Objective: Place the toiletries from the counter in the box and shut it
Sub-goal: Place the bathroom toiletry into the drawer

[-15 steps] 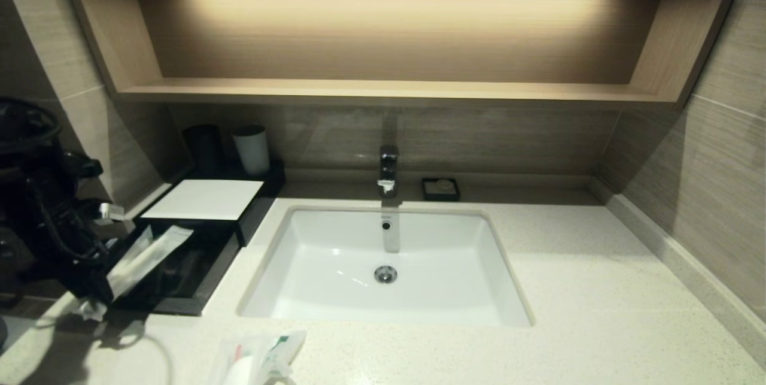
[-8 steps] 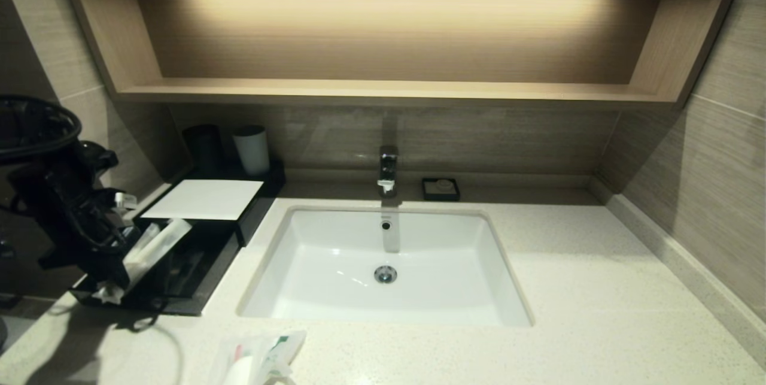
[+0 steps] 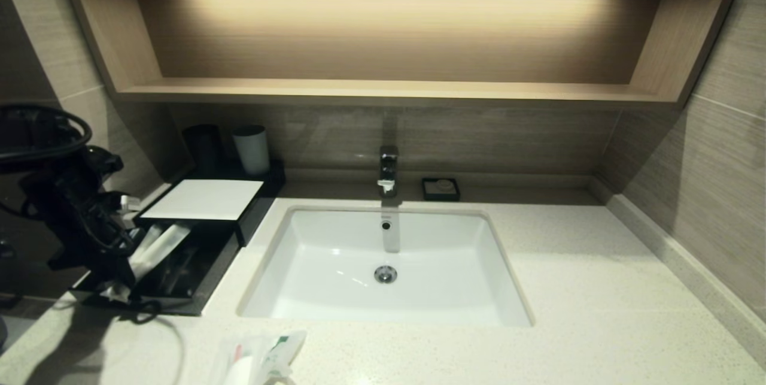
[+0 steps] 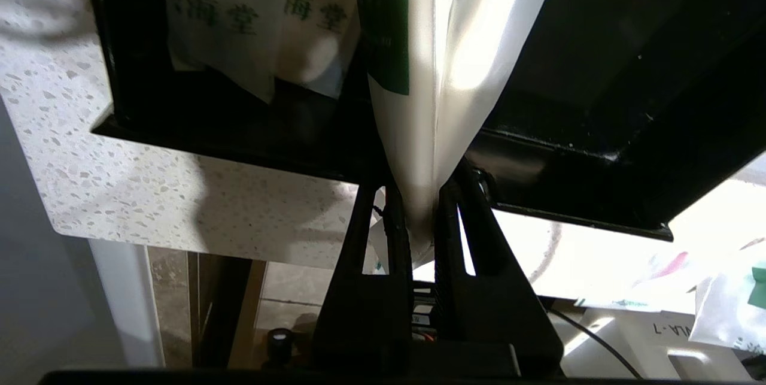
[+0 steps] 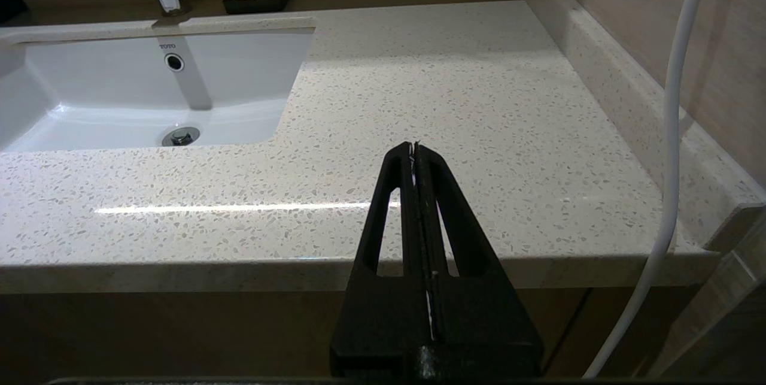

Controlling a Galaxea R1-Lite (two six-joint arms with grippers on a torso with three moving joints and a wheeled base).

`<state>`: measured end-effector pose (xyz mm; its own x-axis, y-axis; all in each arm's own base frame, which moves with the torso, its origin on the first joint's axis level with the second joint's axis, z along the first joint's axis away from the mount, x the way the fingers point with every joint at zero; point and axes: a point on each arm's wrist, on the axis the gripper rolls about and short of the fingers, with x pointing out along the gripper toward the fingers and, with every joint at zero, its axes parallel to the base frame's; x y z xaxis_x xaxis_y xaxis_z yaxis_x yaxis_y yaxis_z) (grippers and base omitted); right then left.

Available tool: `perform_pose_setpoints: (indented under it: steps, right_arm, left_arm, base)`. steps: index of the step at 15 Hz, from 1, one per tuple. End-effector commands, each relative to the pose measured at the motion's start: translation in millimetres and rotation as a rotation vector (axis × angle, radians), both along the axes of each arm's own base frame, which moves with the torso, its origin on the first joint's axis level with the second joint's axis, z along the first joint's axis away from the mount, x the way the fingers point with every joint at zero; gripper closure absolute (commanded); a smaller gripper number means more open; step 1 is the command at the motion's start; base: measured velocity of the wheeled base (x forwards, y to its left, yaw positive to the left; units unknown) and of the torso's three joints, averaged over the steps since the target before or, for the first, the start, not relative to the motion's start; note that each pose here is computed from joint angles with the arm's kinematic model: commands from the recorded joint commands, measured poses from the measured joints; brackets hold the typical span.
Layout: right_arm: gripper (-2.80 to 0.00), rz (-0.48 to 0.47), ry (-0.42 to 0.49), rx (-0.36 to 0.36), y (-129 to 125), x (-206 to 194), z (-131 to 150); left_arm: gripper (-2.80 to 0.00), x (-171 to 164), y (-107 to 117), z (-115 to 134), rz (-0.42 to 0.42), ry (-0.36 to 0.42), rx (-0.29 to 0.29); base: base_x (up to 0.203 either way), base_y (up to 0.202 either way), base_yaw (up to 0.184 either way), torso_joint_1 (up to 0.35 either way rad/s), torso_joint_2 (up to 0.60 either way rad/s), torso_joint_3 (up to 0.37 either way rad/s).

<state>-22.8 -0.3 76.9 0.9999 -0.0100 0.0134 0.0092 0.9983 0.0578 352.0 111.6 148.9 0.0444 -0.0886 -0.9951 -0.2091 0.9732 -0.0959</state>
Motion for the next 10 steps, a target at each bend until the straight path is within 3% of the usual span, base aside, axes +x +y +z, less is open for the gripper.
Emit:
perform_pose_setpoints:
  steps: [1, 10]
  right_arm:
    - [0.00, -0.001, 0.000, 0.001, 0.0, 0.0, 0.0]
    - [0.00, 0.001, 0.000, 0.001, 0.0, 0.0, 0.0]
  left_arm:
    - [0.00, 1.0, 1.4, -2.0, 0.002, -0.006, 0.002]
    - [0.00, 5.3, 8.6, -11.8, 0.017, -0.040, 0.021]
  base:
    - [0.000, 0.000, 0.000, 0.000, 0.00, 0.000]
    - [0.000, 0.000, 0.000, 0.000, 0.00, 0.000]
